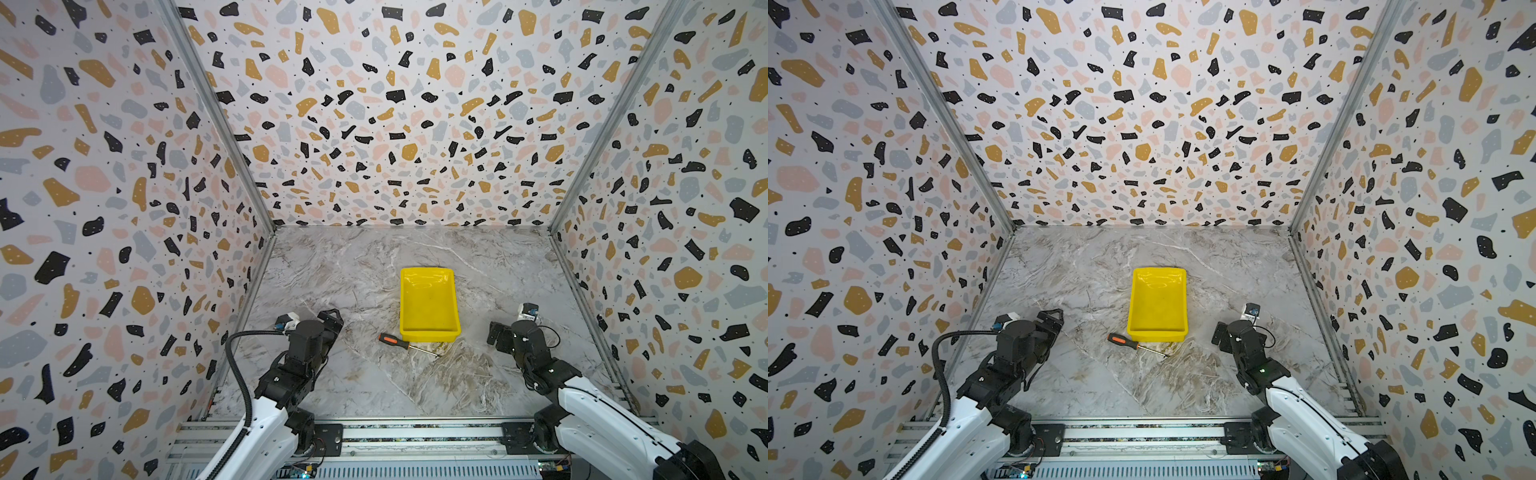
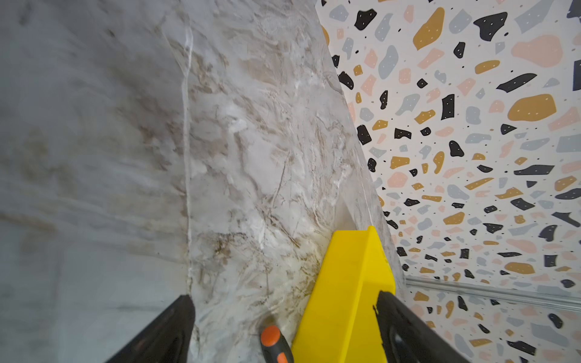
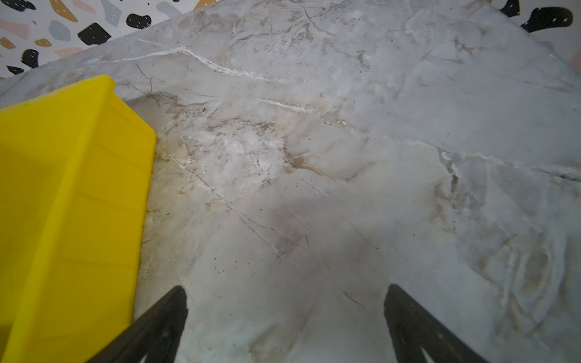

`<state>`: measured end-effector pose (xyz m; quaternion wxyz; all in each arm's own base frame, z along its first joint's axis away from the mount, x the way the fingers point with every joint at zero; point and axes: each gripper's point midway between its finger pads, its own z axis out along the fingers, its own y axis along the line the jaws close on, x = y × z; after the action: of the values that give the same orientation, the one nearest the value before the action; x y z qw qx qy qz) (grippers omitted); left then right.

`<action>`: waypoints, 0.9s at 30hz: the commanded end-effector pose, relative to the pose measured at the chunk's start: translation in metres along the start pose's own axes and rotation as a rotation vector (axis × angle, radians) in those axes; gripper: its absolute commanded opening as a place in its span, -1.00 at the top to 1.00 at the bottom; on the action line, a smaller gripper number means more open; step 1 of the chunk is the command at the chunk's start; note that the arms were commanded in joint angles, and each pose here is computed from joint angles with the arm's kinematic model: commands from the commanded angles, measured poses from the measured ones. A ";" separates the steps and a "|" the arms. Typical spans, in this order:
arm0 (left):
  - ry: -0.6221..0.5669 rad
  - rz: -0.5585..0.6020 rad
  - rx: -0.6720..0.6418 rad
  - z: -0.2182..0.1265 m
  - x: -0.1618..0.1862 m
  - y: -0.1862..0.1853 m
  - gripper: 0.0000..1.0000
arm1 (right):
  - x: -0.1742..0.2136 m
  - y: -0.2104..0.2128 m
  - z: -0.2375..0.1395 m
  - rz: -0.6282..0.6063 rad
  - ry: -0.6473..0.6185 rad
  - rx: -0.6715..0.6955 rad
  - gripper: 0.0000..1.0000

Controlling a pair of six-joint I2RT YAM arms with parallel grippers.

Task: Put the screwdriver in the bin
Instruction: 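Raise both arms and move the left gripper toward the screwdriver, then lower the left gripper and close it on the orange-black screwdriver handle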

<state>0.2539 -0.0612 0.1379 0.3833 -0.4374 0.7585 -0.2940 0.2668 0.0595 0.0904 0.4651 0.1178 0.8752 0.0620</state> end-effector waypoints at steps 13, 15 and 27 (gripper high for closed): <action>0.135 -0.180 -0.056 0.014 0.061 -0.021 -0.50 | -0.011 0.001 -0.004 0.027 -0.038 0.003 -0.98; 0.141 -0.160 -0.088 0.015 0.068 -0.025 -0.50 | -0.012 0.001 -0.005 0.033 -0.044 0.003 -0.98; 0.277 -0.008 -0.203 0.058 0.126 -0.017 0.02 | -0.012 0.002 -0.006 0.031 -0.049 -0.004 -0.98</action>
<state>0.2594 -0.1682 0.0698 0.2271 -0.4532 0.8248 -0.2505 0.2676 0.0585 0.0997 0.4798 0.1272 0.8653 0.0696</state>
